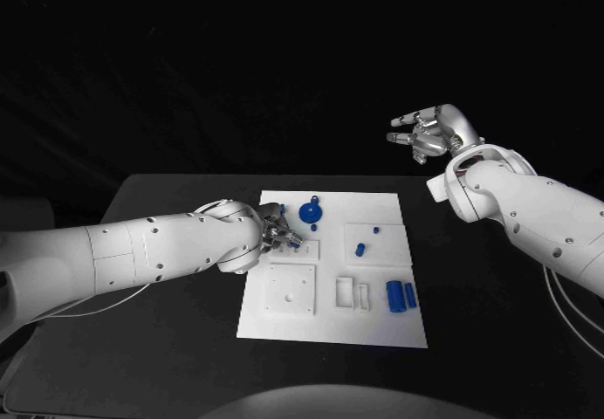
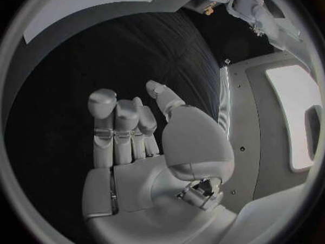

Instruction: Assemble the parts on the task board

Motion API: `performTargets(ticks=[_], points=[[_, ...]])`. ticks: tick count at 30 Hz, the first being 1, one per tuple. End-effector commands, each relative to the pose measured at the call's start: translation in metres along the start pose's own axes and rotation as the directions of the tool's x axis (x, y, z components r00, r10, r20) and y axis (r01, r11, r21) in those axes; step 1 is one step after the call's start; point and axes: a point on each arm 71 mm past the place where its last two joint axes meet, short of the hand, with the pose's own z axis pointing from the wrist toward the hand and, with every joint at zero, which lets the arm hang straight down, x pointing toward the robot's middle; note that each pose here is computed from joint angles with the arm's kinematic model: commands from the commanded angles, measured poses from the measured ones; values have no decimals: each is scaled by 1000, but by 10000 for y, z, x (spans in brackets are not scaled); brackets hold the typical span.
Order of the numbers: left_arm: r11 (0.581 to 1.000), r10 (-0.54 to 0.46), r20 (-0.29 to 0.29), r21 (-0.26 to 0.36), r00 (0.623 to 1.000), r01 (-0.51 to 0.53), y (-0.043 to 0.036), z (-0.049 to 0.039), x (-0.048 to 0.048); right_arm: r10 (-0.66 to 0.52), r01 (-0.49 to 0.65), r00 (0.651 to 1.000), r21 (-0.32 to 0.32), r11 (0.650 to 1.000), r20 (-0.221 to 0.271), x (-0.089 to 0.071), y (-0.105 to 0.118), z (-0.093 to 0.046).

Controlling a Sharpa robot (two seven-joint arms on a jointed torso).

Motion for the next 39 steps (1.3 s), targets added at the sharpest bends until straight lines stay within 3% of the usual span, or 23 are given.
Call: performTargets(ticks=[1, 39], points=[[1000, 19, -3, 8, 1000, -19, -17, -8, 14, -6, 6, 1000, -2, 1000, -9, 7, 8, 1], [997, 80, -46, 0, 996, -80, -15, -28, 75, -20, 20, 1000, 0, 1000, -13, 7, -8, 3]])
